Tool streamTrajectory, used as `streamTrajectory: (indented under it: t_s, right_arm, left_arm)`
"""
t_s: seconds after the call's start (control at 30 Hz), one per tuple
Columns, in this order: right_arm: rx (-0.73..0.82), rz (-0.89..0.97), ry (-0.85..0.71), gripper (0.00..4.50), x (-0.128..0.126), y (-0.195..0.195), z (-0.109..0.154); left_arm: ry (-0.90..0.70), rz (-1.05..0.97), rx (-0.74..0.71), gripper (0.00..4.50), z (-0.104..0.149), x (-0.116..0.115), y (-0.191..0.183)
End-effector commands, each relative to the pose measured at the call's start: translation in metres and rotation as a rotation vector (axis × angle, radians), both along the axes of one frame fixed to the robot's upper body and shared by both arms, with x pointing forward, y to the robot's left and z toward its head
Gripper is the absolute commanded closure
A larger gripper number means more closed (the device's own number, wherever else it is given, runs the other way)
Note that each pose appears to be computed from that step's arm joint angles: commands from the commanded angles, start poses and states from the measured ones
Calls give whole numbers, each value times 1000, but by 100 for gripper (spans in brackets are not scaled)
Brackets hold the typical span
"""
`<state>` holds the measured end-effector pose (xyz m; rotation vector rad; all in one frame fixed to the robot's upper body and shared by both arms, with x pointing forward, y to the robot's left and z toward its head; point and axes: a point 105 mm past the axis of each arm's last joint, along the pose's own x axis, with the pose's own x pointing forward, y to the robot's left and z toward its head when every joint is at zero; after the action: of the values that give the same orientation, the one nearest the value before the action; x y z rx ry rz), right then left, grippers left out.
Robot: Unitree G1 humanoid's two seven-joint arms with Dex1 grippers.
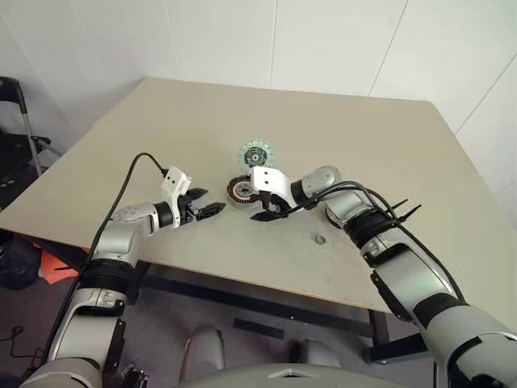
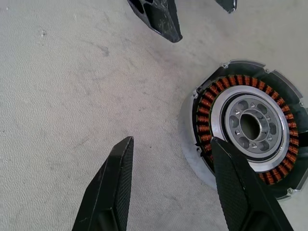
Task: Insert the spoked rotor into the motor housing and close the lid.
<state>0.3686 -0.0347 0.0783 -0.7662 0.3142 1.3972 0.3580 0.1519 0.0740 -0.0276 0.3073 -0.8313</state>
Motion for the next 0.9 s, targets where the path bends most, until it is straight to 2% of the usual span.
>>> streamTrajectory:
  t_s: [0.03, 0.23, 0.27, 0.33, 0.7, 0.8, 0.9]
  right_arm:
    - [14, 12, -62, 163, 9, 6, 15]
    - [-36, 17, -64, 163, 12, 5, 6]
    - [-46, 24, -63, 206, 11, 5, 4]
    - [-72, 39, -70, 256, 10, 3, 0]
    - [-127, 77, -89, 256, 4, -2, -13]
    - [-135, 76, -96, 333, 4, -4, -14]
    - [-127, 55, -117, 432, 8, -3, -12]
  left_arm:
    - [-61, 8, -7, 17, 19, 2, 2]
    - [-66, 10, -4, 17, 21, 2, 1]
    - [-67, 11, -3, 17, 21, 2, 2]
    - [-69, 15, -1, 17, 21, 3, 2]
    - [-74, 28, 1, 17, 22, 6, 3]
    - [-75, 31, 2, 17, 22, 6, 3]
    - [-76, 34, 3, 17, 23, 7, 3]
